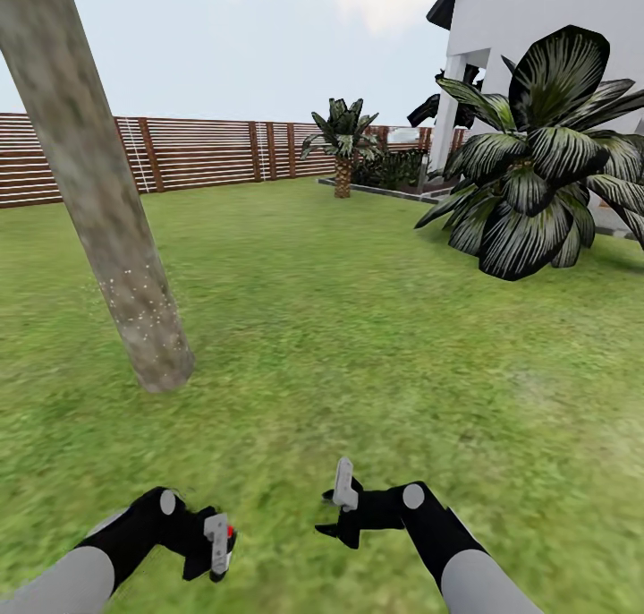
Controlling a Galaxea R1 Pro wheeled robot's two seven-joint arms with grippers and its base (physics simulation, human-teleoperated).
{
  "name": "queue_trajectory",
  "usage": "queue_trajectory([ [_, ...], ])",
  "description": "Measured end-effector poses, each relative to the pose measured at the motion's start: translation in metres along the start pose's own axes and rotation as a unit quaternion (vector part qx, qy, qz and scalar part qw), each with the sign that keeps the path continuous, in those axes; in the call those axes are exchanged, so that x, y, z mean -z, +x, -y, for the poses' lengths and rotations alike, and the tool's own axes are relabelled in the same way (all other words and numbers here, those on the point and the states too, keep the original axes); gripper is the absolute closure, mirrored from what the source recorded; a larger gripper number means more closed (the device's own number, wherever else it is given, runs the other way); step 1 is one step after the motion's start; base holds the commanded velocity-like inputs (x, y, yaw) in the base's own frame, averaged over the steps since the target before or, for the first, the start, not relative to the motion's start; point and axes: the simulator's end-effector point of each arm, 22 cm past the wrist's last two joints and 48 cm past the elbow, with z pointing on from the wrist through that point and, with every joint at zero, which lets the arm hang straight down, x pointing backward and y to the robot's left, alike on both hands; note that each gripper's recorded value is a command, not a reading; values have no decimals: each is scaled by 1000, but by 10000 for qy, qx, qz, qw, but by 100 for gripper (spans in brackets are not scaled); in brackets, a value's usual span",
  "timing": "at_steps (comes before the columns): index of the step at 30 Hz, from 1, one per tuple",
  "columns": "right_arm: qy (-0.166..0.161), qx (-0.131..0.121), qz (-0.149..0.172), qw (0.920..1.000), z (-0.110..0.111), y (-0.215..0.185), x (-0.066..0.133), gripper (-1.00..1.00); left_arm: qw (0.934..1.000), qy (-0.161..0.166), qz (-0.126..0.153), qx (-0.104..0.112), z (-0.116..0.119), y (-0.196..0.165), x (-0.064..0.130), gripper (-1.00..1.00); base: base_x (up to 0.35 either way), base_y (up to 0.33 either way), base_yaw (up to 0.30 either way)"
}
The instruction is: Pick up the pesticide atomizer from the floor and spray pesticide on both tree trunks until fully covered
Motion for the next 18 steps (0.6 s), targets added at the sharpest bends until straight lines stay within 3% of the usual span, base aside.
queue_trajectory([
  [2,23,-3,-5,10000,1,1,1,-100,9997,-130,-129,132,-10,25,12,100,0,0,0],
  [4,87,-4,-49,9999,6,8,6,-100,9981,-464,-100,383,-28,41,24,100,0,0,0],
  [5,211,-24,-149,9997,14,21,16,-100,9941,-830,8,702,-44,49,28,100,0,0,0],
  [7,851,-153,-362,9956,48,54,45,-100,9775,-1532,192,1436,-67,68,33,100,0,0,0],
  [8,1397,-458,-382,9884,69,76,65,-100,9587,-1992,321,2006,-80,81,37,100,0,0,0],
  [9,1729,-757,-357,9814,78,91,78,-100,9425,-2301,399,2392,-88,90,40,100,0,0,0],
  [10,2177,-1314,-278,9667,83,115,92,-100,9123,-2784,457,2969,-98,108,46,100,0,0,0],
  [12,3014,-2206,-277,9272,86,169,128,-100,8512,-3455,433,3927,-96,147,51,100,0,0,0],
  [13,3267,-2404,-305,9136,83,186,139,-100,8316,-3638,484,4169,-92,158,52,100,0,0,0],
  [14,3581,-2561,-299,8974,75,206,152,-100,8030,-3928,626,4439,-87,169,55,100,0,0,0],
  [15,3784,-2609,-267,8877,69,216,159,-100,7845,-4107,708,4593,-84,176,57,100,0,0,0],
  [16,4135,-2641,-220,8711,61,229,173,-100,7573,-4352,759,4809,-75,190,61,100,0,0,0],
  [17,4425,-2676,-216,8556,57,238,184,-100,7405,-4472,748,4961,-65,201,61,100,0,0,0],
  [18,4868,-2719,-264,8297,51,253,202,-100,7181,-4599,707,5175,-47,217,59,100,0,0,0],
])
